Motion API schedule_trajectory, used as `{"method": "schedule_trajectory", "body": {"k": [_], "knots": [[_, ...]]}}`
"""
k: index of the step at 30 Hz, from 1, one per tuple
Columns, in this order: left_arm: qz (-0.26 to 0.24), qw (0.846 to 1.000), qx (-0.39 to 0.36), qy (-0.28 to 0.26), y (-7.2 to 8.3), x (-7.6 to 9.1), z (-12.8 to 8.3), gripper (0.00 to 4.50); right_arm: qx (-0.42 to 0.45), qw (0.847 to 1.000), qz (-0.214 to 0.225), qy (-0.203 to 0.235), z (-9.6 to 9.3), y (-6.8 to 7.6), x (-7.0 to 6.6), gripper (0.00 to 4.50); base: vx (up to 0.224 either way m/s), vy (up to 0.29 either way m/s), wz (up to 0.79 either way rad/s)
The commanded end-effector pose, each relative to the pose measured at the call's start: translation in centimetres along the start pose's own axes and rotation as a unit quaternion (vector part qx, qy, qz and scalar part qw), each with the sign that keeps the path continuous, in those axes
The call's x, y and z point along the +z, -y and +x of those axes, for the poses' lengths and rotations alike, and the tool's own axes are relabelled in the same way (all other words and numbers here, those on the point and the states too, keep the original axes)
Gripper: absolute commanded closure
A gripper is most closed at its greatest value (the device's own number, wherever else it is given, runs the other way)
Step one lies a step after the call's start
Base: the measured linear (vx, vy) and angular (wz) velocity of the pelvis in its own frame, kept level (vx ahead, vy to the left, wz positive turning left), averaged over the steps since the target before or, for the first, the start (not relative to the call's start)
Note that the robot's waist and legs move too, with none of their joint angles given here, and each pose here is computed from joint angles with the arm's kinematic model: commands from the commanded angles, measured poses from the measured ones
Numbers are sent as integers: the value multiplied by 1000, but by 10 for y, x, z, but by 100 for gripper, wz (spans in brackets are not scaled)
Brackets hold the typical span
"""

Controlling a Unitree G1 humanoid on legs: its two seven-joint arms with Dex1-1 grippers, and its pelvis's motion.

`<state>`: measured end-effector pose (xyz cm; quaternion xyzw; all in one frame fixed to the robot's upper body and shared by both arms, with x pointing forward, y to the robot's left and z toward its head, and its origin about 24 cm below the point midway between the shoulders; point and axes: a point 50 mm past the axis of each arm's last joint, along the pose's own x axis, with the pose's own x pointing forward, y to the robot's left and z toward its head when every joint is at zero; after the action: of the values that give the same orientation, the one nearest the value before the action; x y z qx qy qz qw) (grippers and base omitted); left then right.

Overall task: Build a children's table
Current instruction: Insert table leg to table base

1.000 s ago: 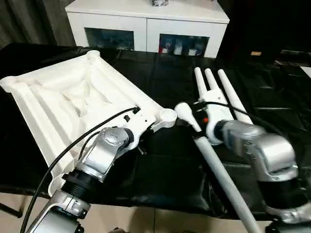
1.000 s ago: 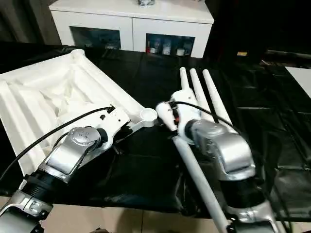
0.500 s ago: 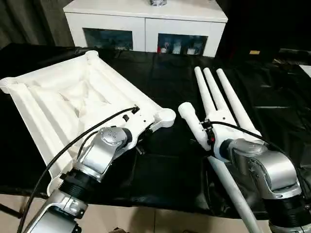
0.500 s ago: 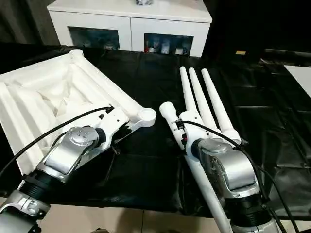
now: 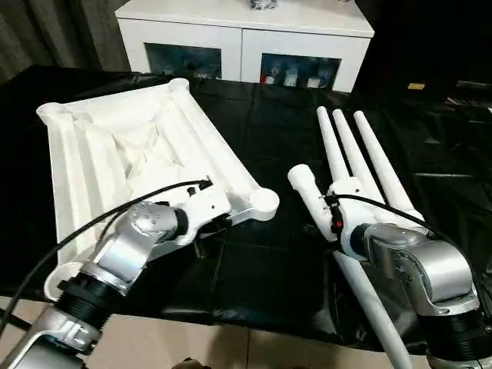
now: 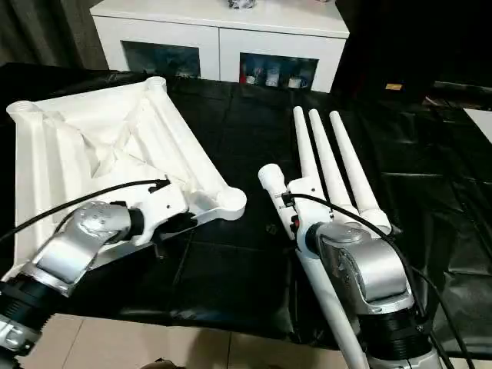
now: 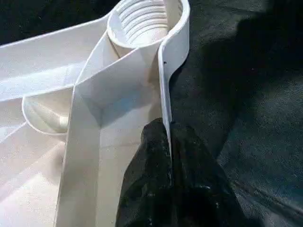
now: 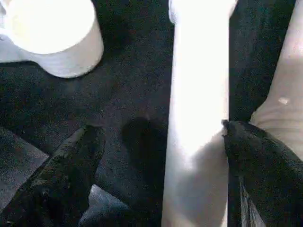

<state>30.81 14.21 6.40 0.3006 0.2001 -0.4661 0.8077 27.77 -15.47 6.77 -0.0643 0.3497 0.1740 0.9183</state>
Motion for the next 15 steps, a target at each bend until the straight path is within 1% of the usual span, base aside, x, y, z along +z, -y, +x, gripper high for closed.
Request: {"method": "schedule_trajectory", "body": {"k": [1,2,4,6,9,11,14,15], "knots": [[14,1000,0,10,-7,6,-9,390,-9,1000,15,-17,0,8,-7,0,0,0,0],[16,1000,-1,11,-8,6,-12,390,-10,1000,17,-18,0,8,-8,0,0,0,0],[26,1000,13,9,-14,6,-17,365,-10,999,21,-24,0,10,-10,0,0,0,0],[31,999,27,15,-19,8,-21,358,-11,999,22,-28,0,11,-12,0,0,0,0],[33,997,53,35,-27,13,-27,321,-12,999,22,-38,2,13,-18,0,0,0,0],[31,996,62,52,-31,17,-31,320,-12,999,25,-42,3,14,-20,30,0,0,0],[21,995,65,76,-35,24,-37,320,-11,998,32,-46,4,16,-23,50,0,0,0],[18,993,73,89,-38,27,-40,320,-8,998,37,-47,5,17,-24,50,0,0,0]]}}
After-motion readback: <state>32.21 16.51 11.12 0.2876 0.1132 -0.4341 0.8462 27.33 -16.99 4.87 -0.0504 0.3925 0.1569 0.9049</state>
